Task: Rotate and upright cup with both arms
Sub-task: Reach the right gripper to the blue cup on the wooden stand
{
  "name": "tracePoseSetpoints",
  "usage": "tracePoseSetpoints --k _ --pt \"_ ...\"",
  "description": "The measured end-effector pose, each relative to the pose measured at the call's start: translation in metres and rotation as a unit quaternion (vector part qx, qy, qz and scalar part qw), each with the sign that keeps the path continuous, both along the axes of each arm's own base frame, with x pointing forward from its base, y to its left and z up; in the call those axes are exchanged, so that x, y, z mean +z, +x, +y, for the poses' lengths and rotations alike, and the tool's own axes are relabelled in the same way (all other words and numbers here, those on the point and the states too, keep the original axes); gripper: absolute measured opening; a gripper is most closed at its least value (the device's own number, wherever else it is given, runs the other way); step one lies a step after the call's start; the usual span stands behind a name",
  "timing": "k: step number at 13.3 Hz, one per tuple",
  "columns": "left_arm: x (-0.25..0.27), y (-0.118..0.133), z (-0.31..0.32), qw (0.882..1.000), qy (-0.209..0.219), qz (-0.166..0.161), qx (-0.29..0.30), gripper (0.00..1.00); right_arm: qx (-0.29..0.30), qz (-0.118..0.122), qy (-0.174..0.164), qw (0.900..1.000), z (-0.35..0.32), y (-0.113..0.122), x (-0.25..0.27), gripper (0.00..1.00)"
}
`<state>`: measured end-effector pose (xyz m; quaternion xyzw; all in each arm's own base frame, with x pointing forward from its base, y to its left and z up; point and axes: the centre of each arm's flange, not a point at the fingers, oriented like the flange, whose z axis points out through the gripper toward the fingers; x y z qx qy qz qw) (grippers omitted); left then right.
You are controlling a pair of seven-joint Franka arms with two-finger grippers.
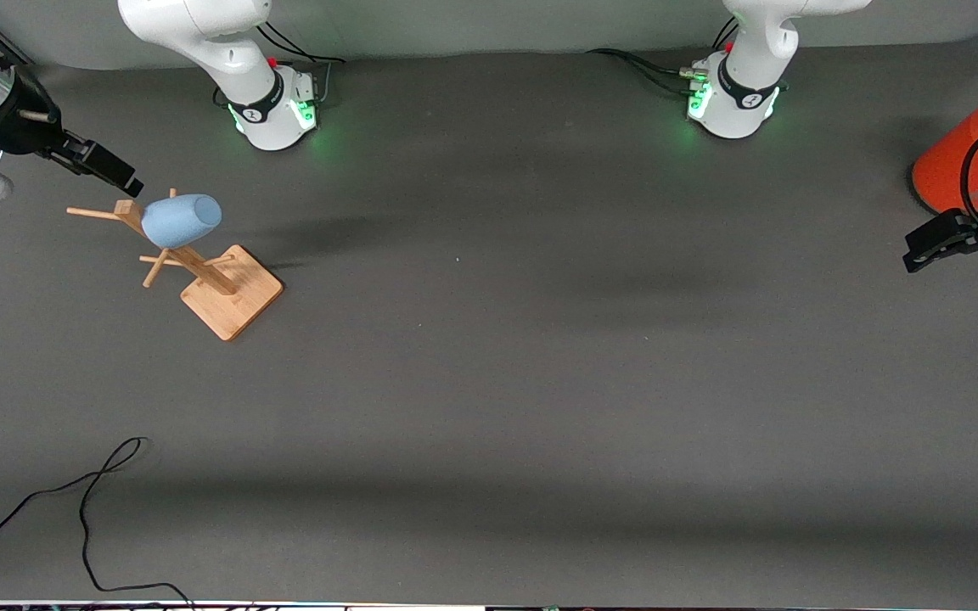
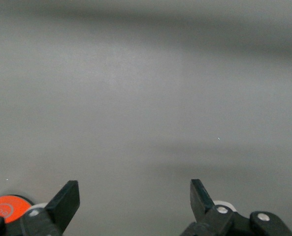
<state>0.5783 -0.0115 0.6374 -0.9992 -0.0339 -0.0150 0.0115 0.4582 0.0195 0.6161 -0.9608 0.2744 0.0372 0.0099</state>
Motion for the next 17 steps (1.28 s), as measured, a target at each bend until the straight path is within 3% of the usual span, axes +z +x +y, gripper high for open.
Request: tracePoseSetpoints --k 2,4,9,11,17 --pt "0.0 0.0 0.0 1.0 0.0 0.0 0.0 1.0 -0.065 0.006 0.019 0.998 -0.022 0.003 -0.007 1.0" --pt "0.0 0.0 0.0 1.0 0.0 0.0 0.0 1.0 -0.143 0.008 0.031 0.989 -0.042 0.007 -0.01 1.0" --pt "0.0 0.0 0.0 1.0 0.0 0.0 0.0 1.0 -0.298 0.02 0.022 0.954 -0.043 0.014 -0.024 1.0" --pt "0.0 0.0 0.0 1.0 0.0 0.0 0.0 1.0 -0.334 0.023 0.019 0.942 -0.042 0.015 -0.042 1.0" --pt "0.0 0.0 -0.001 1.0 0.0 0.0 -0.001 1.0 -0.371 0.036 0.013 0.928 -0.035 0.008 -0.105 1.0"
